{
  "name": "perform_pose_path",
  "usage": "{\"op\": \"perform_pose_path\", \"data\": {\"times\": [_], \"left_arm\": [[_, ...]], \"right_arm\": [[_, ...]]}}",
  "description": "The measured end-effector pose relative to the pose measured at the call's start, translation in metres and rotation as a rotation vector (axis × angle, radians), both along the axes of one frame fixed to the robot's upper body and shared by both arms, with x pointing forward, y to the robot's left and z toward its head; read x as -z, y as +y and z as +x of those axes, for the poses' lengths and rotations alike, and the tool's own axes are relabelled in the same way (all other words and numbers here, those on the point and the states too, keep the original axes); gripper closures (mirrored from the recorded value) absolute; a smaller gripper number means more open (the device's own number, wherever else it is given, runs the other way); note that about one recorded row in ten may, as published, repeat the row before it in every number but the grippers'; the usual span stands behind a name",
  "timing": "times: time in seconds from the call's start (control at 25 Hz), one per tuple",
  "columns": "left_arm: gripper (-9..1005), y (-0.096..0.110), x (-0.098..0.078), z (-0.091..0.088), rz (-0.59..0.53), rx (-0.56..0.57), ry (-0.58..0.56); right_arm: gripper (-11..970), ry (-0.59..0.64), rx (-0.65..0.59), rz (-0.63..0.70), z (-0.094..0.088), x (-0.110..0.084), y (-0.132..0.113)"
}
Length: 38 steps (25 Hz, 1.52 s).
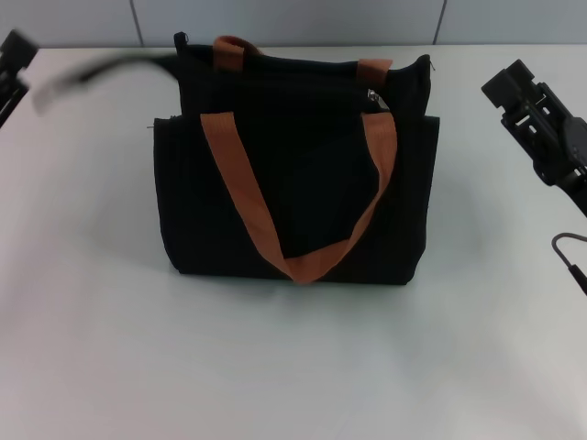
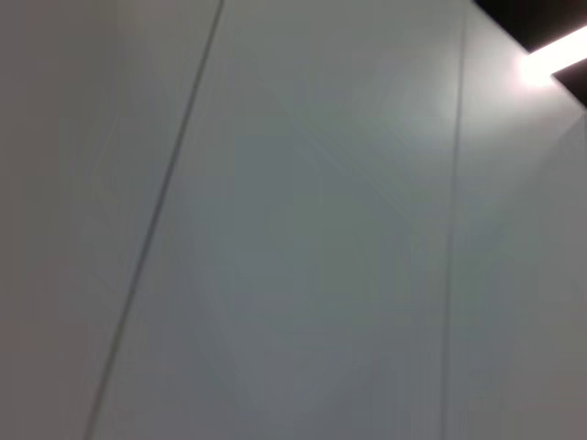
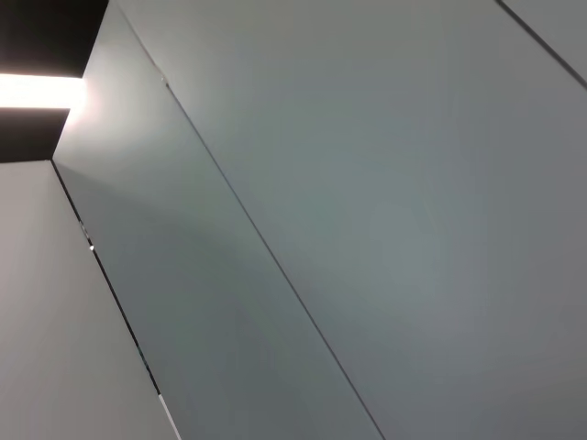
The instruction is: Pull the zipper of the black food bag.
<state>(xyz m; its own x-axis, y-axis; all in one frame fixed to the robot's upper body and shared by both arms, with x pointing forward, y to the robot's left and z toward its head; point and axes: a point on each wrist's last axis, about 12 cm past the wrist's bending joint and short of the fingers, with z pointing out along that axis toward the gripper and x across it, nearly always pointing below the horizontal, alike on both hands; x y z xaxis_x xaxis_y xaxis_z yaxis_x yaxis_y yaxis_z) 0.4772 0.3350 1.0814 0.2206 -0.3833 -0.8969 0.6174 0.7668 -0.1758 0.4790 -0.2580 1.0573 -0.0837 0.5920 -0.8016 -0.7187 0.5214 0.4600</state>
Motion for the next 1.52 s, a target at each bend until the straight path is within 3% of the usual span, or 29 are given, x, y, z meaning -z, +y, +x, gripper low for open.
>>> {"op": "perform_pose_path", "data": {"times": [0.32, 0.44, 0.6, 0.84, 1.0, 1.08, 1.24, 1.52], "left_arm": [[218, 0.03, 0.014, -0.041, 0.029, -0.102, 0.066], [219, 0.024, 0.021, -0.051, 0.067, -0.013, 0.111], [219, 0.007, 0.025, -0.057, 0.163, 0.221, 0.156], [220, -0.025, 0.03, -0.055, 0.32, 0.519, 0.152], [220, -0.035, 0.033, -0.052, 0.364, 0.602, 0.155], [221, -0.048, 0.036, -0.043, 0.433, 0.705, 0.181], [221, -0.054, 0.038, -0.038, 0.464, 0.737, 0.194], [222, -0.053, 0.039, -0.037, 0.489, 0.74, 0.195]], "right_arm": [[319, -0.005, -0.001, -0.053, -0.007, 0.005, -0.001], [318, 0.011, -0.018, -0.079, -0.012, 0.009, -0.003], [318, 0.022, -0.061, -0.119, -0.016, 0.012, -0.004], [318, -0.007, -0.147, -0.21, -0.024, 0.016, 0.001], [319, -0.082, -0.221, -0.297, -0.031, 0.017, 0.003], [319, -0.142, -0.286, -0.363, -0.037, 0.019, 0.008], [305, -0.294, -0.356, -0.507, -0.049, 0.027, 0.019], [256, -0.431, -0.309, -0.62, -0.062, 0.039, 0.034]]}}
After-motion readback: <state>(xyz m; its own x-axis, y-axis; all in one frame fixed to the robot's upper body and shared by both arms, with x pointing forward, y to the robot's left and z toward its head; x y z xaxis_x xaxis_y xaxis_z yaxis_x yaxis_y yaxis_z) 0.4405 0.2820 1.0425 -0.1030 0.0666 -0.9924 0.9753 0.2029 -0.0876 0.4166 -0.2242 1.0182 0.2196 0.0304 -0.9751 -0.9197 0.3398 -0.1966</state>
